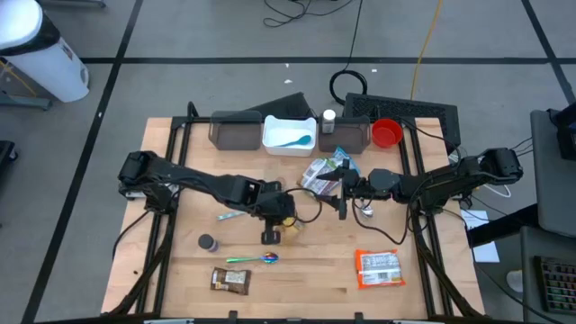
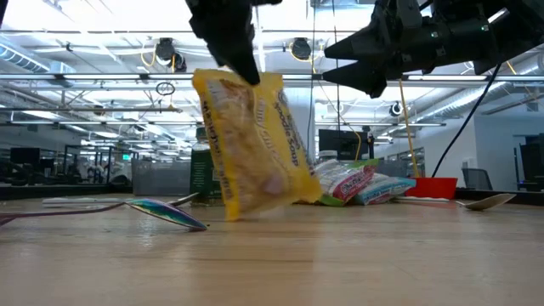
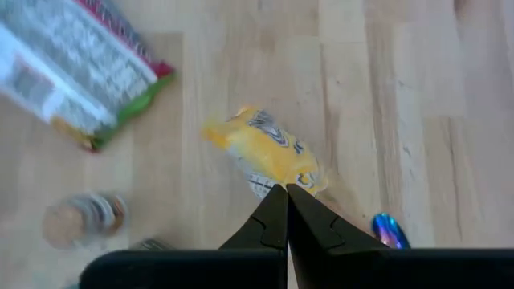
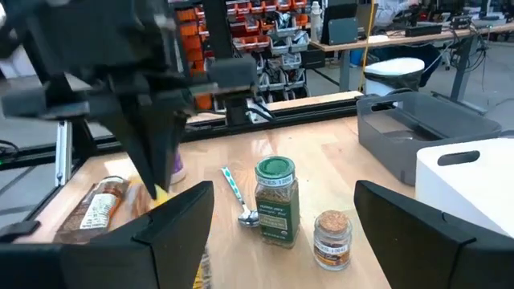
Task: Pick & Place Food Item
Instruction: Put the yellow noodle pack into the left black bin
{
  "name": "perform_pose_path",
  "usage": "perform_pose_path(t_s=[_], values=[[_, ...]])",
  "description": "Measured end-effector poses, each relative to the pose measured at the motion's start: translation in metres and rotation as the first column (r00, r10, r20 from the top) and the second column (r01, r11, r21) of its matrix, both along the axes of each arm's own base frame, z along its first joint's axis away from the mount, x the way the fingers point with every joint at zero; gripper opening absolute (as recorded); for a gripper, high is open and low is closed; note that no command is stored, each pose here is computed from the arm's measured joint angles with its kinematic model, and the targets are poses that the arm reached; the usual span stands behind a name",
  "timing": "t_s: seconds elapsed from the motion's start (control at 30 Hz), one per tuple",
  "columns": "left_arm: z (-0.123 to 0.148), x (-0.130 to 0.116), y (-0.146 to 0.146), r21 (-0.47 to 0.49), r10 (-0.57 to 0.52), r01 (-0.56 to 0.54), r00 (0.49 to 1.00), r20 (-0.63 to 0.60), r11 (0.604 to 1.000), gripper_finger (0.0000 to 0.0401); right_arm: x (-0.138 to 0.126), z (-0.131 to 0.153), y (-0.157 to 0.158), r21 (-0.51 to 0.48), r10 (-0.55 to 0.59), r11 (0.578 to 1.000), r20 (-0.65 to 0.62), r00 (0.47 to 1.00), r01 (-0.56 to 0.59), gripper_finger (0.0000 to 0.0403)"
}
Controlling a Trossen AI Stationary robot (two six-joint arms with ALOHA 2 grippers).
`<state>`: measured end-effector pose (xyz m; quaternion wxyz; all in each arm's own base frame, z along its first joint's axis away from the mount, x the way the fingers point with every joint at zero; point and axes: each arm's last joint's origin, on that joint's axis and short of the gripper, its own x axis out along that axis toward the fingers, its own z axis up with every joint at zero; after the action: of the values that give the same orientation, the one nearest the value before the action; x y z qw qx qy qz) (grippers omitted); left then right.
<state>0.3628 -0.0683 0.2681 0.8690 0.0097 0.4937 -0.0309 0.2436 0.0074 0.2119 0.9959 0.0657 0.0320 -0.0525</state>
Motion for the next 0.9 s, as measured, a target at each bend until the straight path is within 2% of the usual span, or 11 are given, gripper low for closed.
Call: perform_pose_path(t_s=[0.23,0.33,0.67,0.9], values=[[0.020,-0.001,0.001,0.058,-0.121,0.121,0.993,-0.001,0.991,0.0001,0.003,-0.005,0.005,-0.089,0.065,0.994,-0.026,0.998,-0.067,0.0293],[0.027,-0.001,0.001,0.066,-0.155,0.154,0.988,0.001,0.986,0.0000,0.008,-0.007,0.008,-0.099,0.080,0.992,0.013,0.997,-0.078,0.0293],[0.030,-0.002,0.012,0.070,-0.140,0.141,0.990,-0.024,0.987,0.0000,0.039,-0.006,0.016,-0.087,0.276,0.958,0.040,0.960,-0.272,0.0293],[0.030,-0.003,0.012,0.070,-0.139,0.141,0.990,-0.032,0.987,0.0000,0.057,-0.011,0.018,-0.084,0.287,0.955,0.016,0.958,-0.285,0.0293]])
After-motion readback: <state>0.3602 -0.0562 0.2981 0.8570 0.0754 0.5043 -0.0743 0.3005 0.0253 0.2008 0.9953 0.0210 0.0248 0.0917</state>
